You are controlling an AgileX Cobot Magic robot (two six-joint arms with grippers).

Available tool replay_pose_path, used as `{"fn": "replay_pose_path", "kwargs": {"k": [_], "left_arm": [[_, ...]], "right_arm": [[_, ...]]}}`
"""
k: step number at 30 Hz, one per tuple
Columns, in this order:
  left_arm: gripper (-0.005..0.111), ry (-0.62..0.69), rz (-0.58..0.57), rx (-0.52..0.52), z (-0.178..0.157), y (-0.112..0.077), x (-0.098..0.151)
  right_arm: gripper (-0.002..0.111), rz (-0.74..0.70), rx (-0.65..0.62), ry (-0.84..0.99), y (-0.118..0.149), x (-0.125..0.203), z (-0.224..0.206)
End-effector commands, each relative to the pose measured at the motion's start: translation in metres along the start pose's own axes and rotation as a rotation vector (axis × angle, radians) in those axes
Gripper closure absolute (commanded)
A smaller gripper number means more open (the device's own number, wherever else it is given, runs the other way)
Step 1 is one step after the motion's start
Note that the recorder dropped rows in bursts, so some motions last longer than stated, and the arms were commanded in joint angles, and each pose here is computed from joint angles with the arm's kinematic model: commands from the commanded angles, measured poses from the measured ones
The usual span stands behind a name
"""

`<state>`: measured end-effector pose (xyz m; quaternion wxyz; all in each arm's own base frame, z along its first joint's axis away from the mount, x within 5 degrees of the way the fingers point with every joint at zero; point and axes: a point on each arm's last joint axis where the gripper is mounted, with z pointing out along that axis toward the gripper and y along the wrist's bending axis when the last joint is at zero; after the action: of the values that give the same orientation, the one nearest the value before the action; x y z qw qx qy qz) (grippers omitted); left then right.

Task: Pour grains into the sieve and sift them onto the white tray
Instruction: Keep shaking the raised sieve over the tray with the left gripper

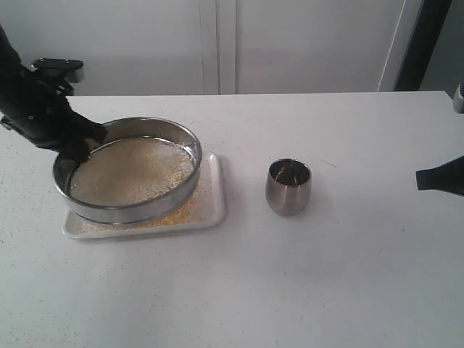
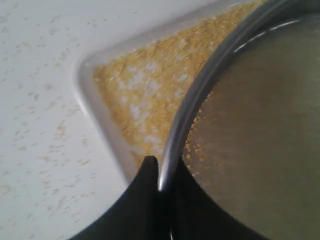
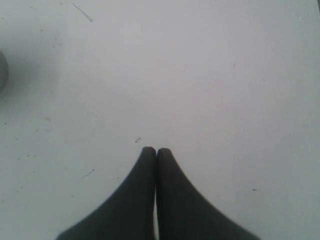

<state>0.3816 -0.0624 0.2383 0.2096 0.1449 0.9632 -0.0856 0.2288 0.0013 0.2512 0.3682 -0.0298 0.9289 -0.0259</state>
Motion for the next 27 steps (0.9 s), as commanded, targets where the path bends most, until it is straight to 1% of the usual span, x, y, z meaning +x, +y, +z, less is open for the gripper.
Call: {"fn": "replay_pose_path", "kwargs": {"k": [1,2,3,4,5,6,7,8,9,10,11,13,15,16,17,18,19,21,22,23,24,25,27], "left_arm": [[0.107,-0.155,-0.201,0.033,-0.022,0.031,-0.007],[0.107,-0.138,-0.116,0.098,-0.007,0.005,-0.010],[0.107,-0.104,-0.026,0.118,0.001,-0.012,-0.009],[0.107,-0.066,0.026,0.090,0.001,-0.014,-0.005],[0.107,-0.058,0.027,0.049,-0.003,-0.006,-0.004],[0.107,-0.061,0.003,-0.006,-0.012,0.010,-0.002],[0.107,-0.080,-0.045,-0.047,-0.023,0.026,0.000],[0.107,-0.108,-0.100,-0.065,-0.034,0.039,0.002],[0.107,-0.149,-0.172,-0.055,-0.042,0.049,0.002],[0.107,-0.181,-0.197,-0.022,-0.044,0.050,0.000],[0.107,-0.206,-0.188,0.017,-0.044,0.044,-0.003],[0.107,-0.214,-0.116,0.101,-0.029,0.015,-0.009],[0.107,-0.160,-0.043,0.138,-0.015,-0.010,-0.009],[0.107,-0.124,-0.009,0.145,-0.012,-0.017,-0.007],[0.107,-0.090,0.008,0.135,-0.011,-0.016,-0.003],[0.107,-0.076,0.017,0.108,-0.016,-0.010,-0.001],[0.107,-0.075,0.004,0.066,-0.023,0.003,0.001],[0.107,-0.110,-0.081,0.005,-0.041,0.033,0.006],[0.107,-0.150,-0.155,-0.003,-0.050,0.046,0.007],[0.107,-0.188,-0.205,0.018,-0.053,0.051,0.007],[0.107,-0.206,-0.196,0.051,-0.051,0.046,0.006],[0.107,-0.210,-0.156,0.088,-0.044,0.034,0.004],[0.107,-0.154,-0.051,0.141,-0.023,0.004,0.007]], "right_arm": [[0.108,0.007,0.003,-0.009,-0.001,0.000,-0.002],[0.108,0.007,0.003,-0.009,-0.001,0.000,-0.002],[0.108,0.007,0.003,-0.009,-0.001,0.000,-0.002],[0.108,0.007,0.003,-0.009,-0.001,0.000,-0.002],[0.108,0.007,0.003,-0.009,-0.001,0.000,-0.002],[0.108,0.007,0.003,-0.009,-0.001,0.000,-0.002],[0.108,0.007,0.003,-0.012,-0.001,0.000,-0.002],[0.108,0.007,0.003,-0.015,-0.001,0.000,-0.002],[0.108,0.007,0.003,-0.015,-0.001,0.000,-0.002],[0.108,0.007,0.003,-0.012,-0.001,0.000,-0.002],[0.108,0.007,0.003,-0.012,-0.001,0.000,-0.002],[0.108,0.007,0.003,-0.015,-0.001,0.000,-0.002],[0.108,0.008,0.003,-0.015,-0.001,0.000,-0.002],[0.108,0.008,0.003,-0.015,-0.001,0.000,-0.002],[0.108,0.008,0.003,-0.015,-0.001,0.000,-0.002],[0.108,0.008,0.003,-0.015,-0.001,0.000,-0.002],[0.108,0.008,0.003,-0.015,-0.001,0.000,-0.002],[0.108,0.008,0.003,-0.018,-0.001,0.000,-0.002],[0.108,0.008,0.003,-0.013,-0.001,0.000,-0.002],[0.108,0.008,0.003,-0.011,-0.001,0.000,-0.002],[0.108,0.008,0.003,-0.011,-0.001,0.000,-0.002],[0.108,0.008,0.003,-0.011,-0.001,0.000,-0.002],[0.108,0.008,0.003,-0.013,-0.001,0.000,-0.002]]}}
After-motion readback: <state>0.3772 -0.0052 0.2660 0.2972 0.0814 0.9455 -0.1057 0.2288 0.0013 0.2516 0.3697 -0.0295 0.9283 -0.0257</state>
